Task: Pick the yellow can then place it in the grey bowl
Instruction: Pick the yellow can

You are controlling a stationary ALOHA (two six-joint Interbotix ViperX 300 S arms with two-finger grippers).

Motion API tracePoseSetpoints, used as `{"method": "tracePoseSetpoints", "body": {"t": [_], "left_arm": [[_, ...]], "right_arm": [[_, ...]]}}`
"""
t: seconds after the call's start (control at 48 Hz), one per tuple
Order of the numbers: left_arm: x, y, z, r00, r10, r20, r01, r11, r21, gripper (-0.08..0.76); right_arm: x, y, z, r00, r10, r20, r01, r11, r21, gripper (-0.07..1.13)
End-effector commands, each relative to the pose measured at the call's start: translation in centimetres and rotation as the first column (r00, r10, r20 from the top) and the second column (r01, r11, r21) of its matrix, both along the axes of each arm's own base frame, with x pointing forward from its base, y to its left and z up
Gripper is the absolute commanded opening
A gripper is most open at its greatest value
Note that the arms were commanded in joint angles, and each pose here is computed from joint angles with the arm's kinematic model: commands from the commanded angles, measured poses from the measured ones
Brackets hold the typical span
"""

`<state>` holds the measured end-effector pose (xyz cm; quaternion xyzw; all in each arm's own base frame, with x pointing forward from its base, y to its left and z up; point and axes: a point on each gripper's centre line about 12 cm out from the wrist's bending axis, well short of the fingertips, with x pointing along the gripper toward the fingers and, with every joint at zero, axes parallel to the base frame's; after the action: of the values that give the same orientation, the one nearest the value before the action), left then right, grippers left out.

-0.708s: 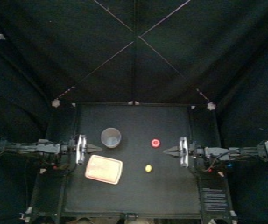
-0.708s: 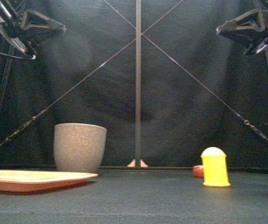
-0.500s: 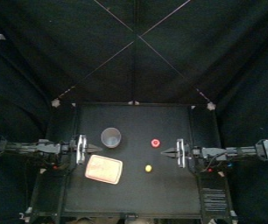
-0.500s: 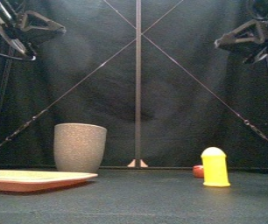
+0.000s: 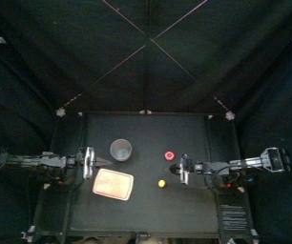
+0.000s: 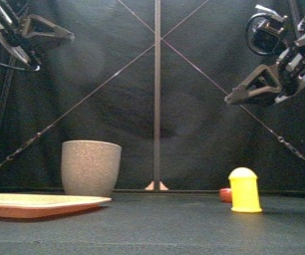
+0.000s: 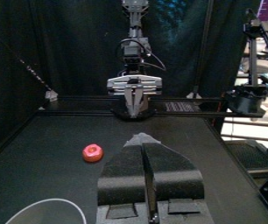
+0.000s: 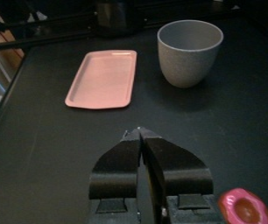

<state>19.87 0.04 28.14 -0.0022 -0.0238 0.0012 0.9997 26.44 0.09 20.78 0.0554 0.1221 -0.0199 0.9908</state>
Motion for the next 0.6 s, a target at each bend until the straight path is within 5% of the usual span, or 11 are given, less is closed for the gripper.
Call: {"method": "tracePoseSetpoints", "body": {"t": [0.021,0.229,0.417,0.604], "left_arm": [[0.2,-0.1,0.5,1.000,-0.006,0.012,0.006,1.000,0.000,-0.026],[0.2,-0.1,0.6,1.000,-0.003,0.015,0.003,1.000,0.002,-0.024],[0.2,-0.1,0.6,1.000,-0.003,0.017,0.003,1.000,0.000,-0.024],[0.2,0.0,0.8,1.000,0.000,0.025,0.000,1.000,0.002,-0.024]], "right_arm": [[1.0,0.8,1.3,0.998,0.012,0.060,-0.013,1.000,0.021,0.61],[1.5,1.2,1.1,0.998,0.001,0.067,-0.005,0.998,0.060,0.97],[1.7,1.3,0.1,1.000,-0.007,0.025,0.005,0.997,0.077,0.98],[1.8,1.8,-4.2,0.981,0.036,-0.189,-0.027,0.999,0.045,0.99]]}}
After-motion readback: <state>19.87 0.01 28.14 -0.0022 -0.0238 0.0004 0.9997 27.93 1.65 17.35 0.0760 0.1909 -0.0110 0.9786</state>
